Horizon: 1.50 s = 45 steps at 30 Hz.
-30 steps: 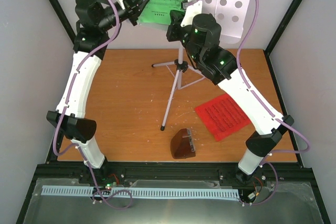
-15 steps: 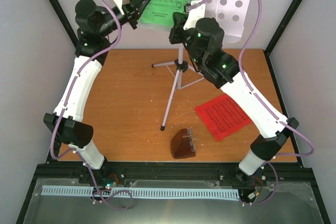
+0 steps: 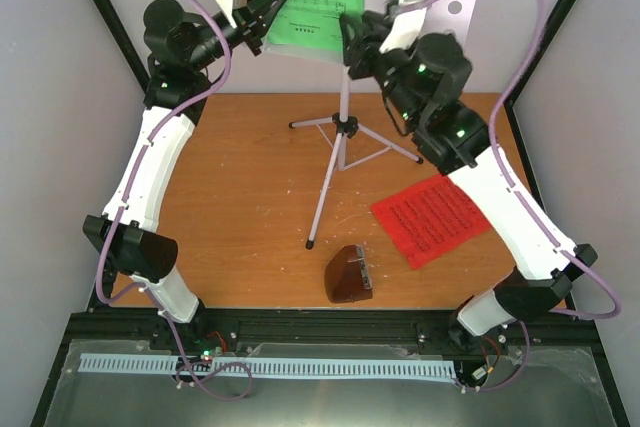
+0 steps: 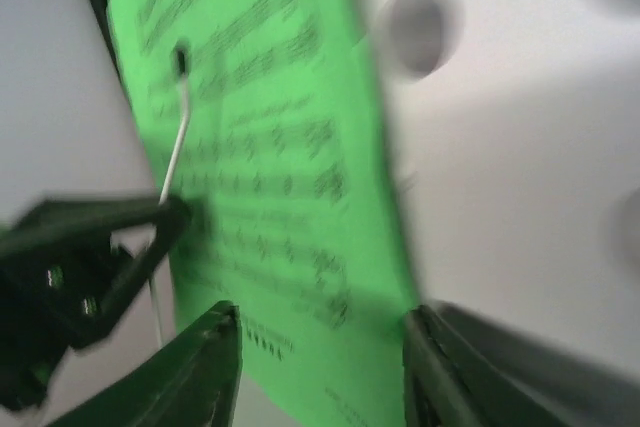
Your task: Pack up the instrument practice props
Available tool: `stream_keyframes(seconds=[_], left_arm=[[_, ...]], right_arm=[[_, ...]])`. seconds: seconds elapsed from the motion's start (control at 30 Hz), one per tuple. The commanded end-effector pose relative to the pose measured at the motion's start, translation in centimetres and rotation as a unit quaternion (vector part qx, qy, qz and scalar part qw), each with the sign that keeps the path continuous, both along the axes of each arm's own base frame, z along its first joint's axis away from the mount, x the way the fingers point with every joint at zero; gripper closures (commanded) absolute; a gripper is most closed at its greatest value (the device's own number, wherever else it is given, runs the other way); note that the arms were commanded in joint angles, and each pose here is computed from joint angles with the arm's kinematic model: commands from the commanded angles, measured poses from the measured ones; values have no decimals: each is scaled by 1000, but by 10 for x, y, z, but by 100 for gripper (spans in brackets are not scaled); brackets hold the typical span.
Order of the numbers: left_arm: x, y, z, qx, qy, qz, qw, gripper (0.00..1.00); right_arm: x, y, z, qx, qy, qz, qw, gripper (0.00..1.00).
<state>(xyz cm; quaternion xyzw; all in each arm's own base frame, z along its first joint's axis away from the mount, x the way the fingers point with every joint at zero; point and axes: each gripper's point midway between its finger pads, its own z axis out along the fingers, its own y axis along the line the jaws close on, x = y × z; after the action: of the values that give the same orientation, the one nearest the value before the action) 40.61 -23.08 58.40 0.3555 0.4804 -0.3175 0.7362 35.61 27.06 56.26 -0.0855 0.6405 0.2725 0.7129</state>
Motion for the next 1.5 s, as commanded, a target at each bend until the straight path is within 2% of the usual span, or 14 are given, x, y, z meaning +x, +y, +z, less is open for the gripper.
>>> stream_keyframes(seconds=[0.0,0.13,0.2,0.4,0.63,1.03,1.2,1.3,1.47], left_arm=[[-24,-4,16,-4,-22,-26,999,100],[-25,-4,17,-4,-21,-28,999,100],[-26,-4,17,-4,-20,-29,999,100],[-28,-4,17,-3,-21,-31,999,100],[-29,-4,18,-2,-23,-32,999,100],[-32,-5,17,1,-22,-42,999,100],[-34,-5,18,1,-23,-40,999,100],[-35,-5,19,0,-25,-41,999,100],[-35,-5,19,0,-24,-42,999,100]], right_arm=[[-2,-11,19,31,28,60,997,47],[-5,-13,26,36,46,82,995,34],[-5,-14,29,38,53,90,994,31],[-1,-15,25,44,72,92,992,29],[18,-13,4,26,92,63,993,35],[36,17,-6,24,82,104,991,50],[41,21,10,27,55,106,992,57],[44,24,15,27,40,108,993,65],[45,26,19,24,22,108,994,90]])
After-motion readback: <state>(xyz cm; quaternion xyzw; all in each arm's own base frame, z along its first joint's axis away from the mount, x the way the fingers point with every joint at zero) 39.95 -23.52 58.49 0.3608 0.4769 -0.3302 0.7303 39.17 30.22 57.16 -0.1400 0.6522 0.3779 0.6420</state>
